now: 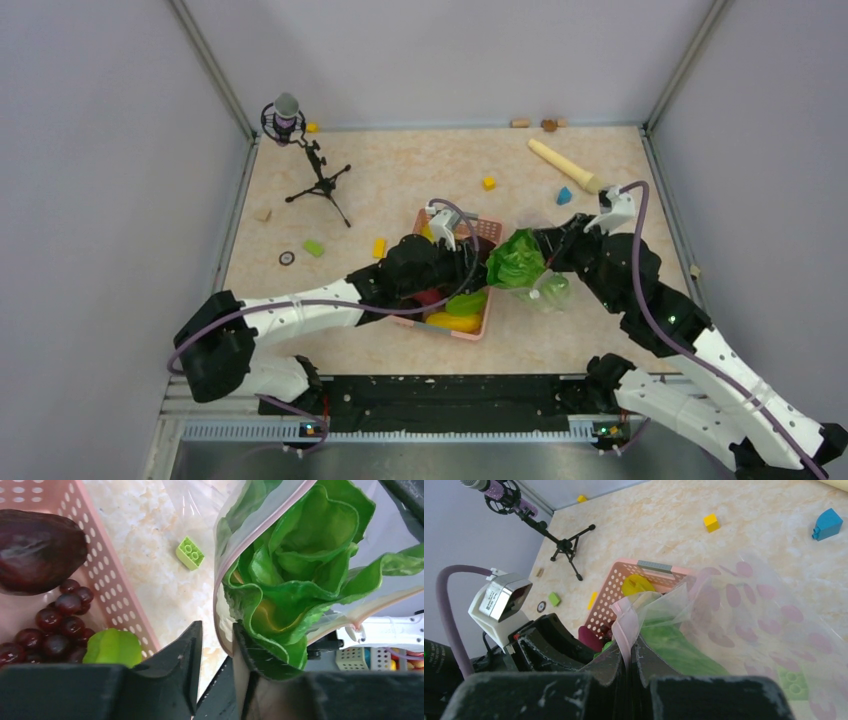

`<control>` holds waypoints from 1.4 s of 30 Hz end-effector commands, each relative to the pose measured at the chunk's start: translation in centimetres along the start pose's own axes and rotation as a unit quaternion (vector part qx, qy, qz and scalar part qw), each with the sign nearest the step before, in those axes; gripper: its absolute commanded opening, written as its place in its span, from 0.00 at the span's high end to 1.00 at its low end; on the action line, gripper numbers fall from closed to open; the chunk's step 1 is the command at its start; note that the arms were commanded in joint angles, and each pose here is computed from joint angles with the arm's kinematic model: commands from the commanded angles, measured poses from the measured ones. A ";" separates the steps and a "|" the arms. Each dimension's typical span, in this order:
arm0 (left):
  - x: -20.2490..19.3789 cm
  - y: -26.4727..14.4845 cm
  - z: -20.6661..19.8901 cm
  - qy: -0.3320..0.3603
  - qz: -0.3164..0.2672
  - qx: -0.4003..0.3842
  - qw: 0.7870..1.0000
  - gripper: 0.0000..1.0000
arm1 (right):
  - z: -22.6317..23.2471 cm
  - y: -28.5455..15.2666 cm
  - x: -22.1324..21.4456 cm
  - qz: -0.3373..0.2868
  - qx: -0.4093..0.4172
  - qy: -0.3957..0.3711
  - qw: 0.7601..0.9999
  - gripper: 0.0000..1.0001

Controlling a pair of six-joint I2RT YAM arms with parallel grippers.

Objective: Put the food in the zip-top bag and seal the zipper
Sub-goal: Adjust the zipper food storage bag at the center of the board.

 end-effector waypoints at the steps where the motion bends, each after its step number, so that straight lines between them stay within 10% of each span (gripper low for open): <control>1: 1.2 0.7 -2.5 0.001 -0.006 -0.062 0.998 0.72 | 0.9 -0.6 1.9 -0.043 0.027 0.025 0.998 1.00; 5: 1.4 0.8 -3.0 0.004 -0.001 -0.071 0.997 1.00 | 0.8 -0.6 1.9 -0.044 0.023 0.025 0.998 1.00; 23: 7.7 -3.1 -8.0 0.130 -0.080 -0.055 0.987 1.00 | -5.0 -2.8 -1.6 0.144 -0.192 -0.110 0.964 0.98; 42: 10.4 -2.3 -9.0 0.207 -0.078 -0.002 0.975 1.00 | -4.0 -4.7 5.0 0.088 -0.232 -0.114 0.962 0.89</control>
Point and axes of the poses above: each gripper's point midway between its finger pads, its own y axis out along the fingers, its own z axis along the line the jaws close on, x = y × z, the point moved 6 cm from there along -y, back along the fingers, and after that the axes turned 7 degrees about -y, right-handed, at the moved point
